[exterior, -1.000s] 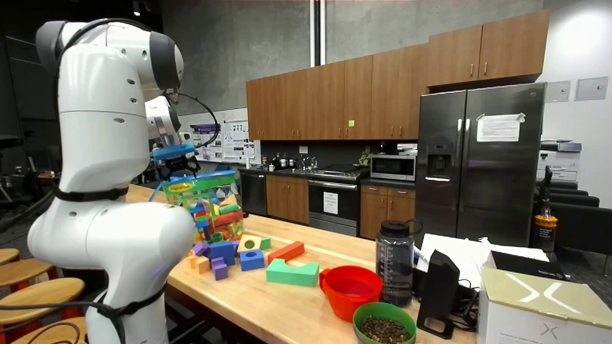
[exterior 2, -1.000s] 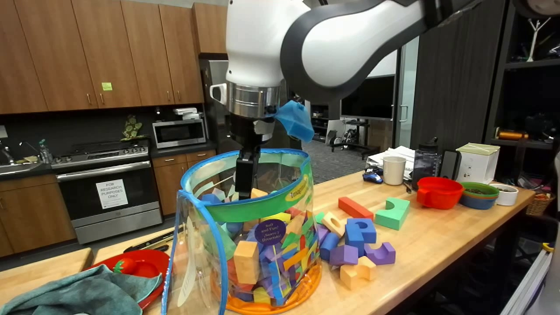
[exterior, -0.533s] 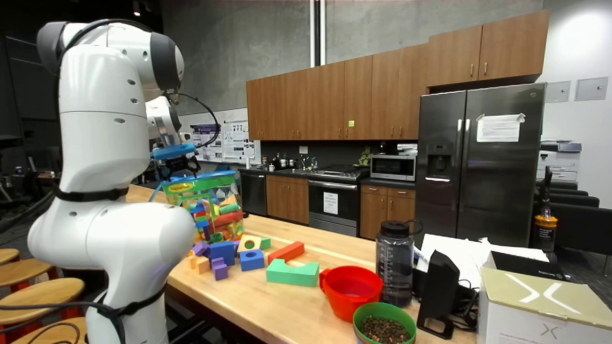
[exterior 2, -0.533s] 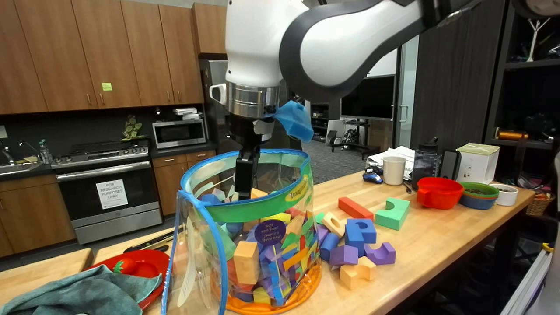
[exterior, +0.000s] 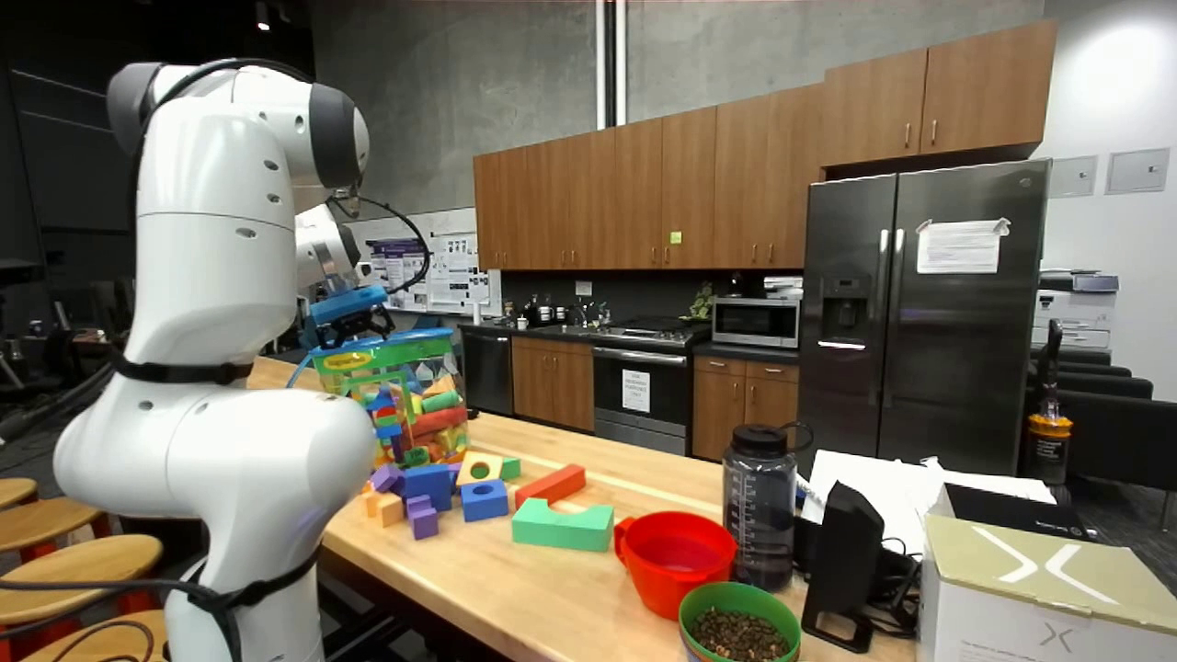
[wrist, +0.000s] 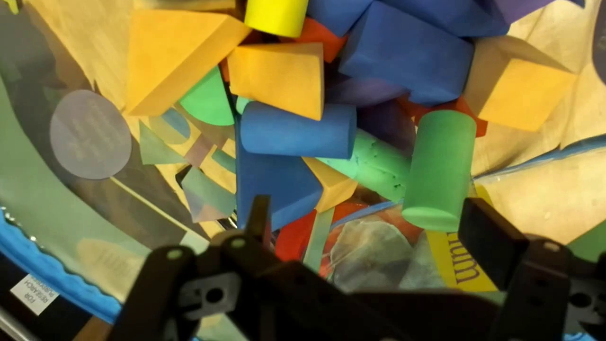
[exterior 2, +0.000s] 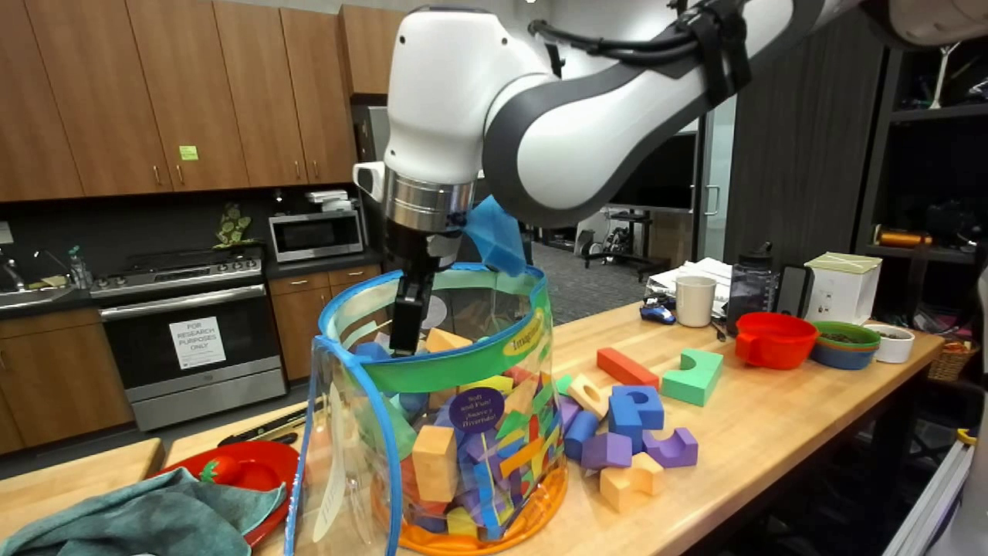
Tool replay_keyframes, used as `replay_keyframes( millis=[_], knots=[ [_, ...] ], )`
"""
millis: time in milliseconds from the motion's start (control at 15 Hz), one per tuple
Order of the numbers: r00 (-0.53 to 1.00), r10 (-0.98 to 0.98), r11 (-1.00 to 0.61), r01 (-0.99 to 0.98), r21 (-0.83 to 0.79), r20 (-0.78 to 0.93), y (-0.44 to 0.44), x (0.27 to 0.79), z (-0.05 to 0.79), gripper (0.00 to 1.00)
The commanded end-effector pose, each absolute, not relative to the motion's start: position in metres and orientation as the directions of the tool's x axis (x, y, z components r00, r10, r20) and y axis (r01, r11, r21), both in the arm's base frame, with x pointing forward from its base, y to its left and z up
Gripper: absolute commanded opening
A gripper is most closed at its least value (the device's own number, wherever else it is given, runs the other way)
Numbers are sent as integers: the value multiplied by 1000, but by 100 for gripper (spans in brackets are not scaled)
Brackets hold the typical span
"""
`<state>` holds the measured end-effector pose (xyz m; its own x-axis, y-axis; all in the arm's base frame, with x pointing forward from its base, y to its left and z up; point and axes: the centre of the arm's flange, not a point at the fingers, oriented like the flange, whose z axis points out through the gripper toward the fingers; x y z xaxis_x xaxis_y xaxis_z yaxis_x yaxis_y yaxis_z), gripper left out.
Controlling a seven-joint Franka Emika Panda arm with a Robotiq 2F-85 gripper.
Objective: Remove one blue block from the toy bag
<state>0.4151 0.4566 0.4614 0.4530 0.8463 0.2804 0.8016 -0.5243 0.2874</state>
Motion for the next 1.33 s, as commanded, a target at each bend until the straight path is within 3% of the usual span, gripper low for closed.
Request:
replay_keyframes(
  millis=[0,1267],
  knots=[
    [418,852,-509,802,312,315,469,421,449,100],
    [329,923,-370,903,219,200,463,425,414,100]
  ],
)
